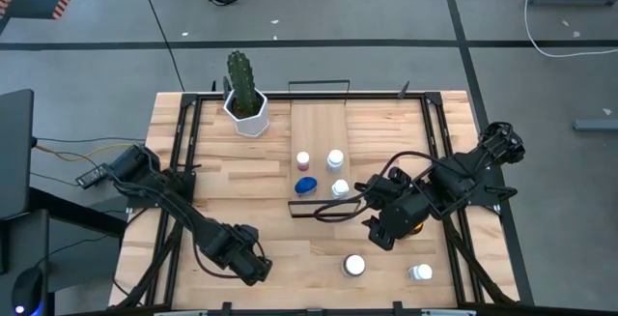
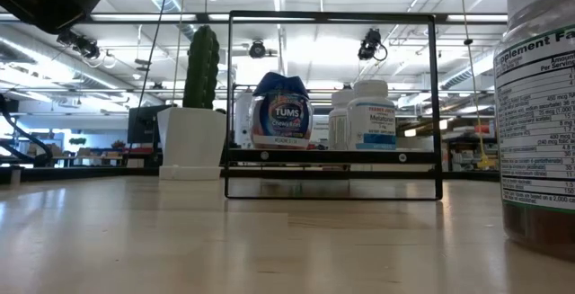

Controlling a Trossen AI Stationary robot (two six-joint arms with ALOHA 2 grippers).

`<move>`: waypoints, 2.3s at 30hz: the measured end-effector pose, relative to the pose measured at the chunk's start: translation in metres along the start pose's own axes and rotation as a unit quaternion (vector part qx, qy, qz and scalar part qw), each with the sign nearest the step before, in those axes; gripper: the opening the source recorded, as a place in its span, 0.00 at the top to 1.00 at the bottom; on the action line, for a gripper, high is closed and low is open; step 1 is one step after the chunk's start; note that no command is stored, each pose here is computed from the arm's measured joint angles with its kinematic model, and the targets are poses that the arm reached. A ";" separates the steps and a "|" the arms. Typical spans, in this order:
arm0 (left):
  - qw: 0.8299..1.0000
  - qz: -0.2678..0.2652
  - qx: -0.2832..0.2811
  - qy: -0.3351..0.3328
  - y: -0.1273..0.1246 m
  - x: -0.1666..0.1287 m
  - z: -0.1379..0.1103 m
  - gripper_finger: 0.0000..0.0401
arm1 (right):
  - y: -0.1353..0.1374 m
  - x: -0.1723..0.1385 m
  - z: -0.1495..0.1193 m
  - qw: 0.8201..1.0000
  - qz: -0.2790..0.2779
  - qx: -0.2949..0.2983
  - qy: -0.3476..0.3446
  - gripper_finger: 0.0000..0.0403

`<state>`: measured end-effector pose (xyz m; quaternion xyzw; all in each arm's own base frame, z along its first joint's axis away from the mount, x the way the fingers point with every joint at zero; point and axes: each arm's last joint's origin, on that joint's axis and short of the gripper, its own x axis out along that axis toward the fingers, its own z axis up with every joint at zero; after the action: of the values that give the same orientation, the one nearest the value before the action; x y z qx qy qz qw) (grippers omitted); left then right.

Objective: Pick and place medicine bottles onto shelf by color
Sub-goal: Put the orange medicine bottle on the shelf

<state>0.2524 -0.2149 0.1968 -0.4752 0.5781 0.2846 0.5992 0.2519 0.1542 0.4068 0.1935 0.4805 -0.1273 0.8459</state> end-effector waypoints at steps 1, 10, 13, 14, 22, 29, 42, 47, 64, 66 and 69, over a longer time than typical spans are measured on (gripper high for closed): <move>1.000 -0.004 0.000 0.002 -0.001 0.001 0.000 0.15 | 0.000 0.000 0.000 1.000 0.000 -0.001 0.000 0.26; 0.999 0.001 0.009 0.030 -0.002 0.008 -0.009 0.15 | 0.000 0.000 0.000 1.000 -0.003 -0.005 0.001 0.26; 0.999 0.004 0.011 0.034 -0.001 0.009 -0.010 0.15 | 0.000 0.000 -0.001 1.000 -0.004 -0.006 0.001 0.26; 0.999 0.008 0.011 0.034 0.000 0.009 -0.010 0.15 | 0.000 0.000 -0.001 1.000 -0.004 -0.006 0.001 0.26; 0.999 0.015 0.012 0.030 0.001 0.009 -0.008 0.15 | -0.001 0.000 0.000 1.000 -0.008 -0.016 -0.004 0.26; 0.999 0.015 0.012 0.030 0.001 0.009 -0.008 0.23 | -0.001 0.000 0.000 1.000 -0.009 -0.017 -0.005 0.26; 0.999 0.014 0.013 0.030 0.000 0.009 -0.008 0.43 | -0.001 0.000 0.000 1.000 -0.009 -0.017 -0.005 0.26; 0.999 0.013 0.021 0.030 -0.001 0.009 -0.005 0.45 | -0.001 0.000 0.000 1.000 -0.009 -0.019 -0.005 0.26; 0.996 -0.005 0.076 0.053 -0.006 -0.023 0.050 0.45 | -0.004 0.000 -0.002 0.999 -0.023 -0.026 0.004 0.26; 0.995 0.010 0.090 0.048 -0.002 -0.037 0.059 0.44 | -0.005 0.000 -0.003 0.999 -0.031 -0.029 0.007 0.26; 0.991 0.035 0.121 0.039 0.002 -0.061 0.077 0.46 | -0.007 0.000 -0.003 0.998 -0.050 -0.033 -0.004 0.26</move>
<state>0.2726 -0.1324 0.2457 -0.3892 0.6473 0.2150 0.6191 0.2470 0.1488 0.4040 0.1406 0.4900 -0.1547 0.8463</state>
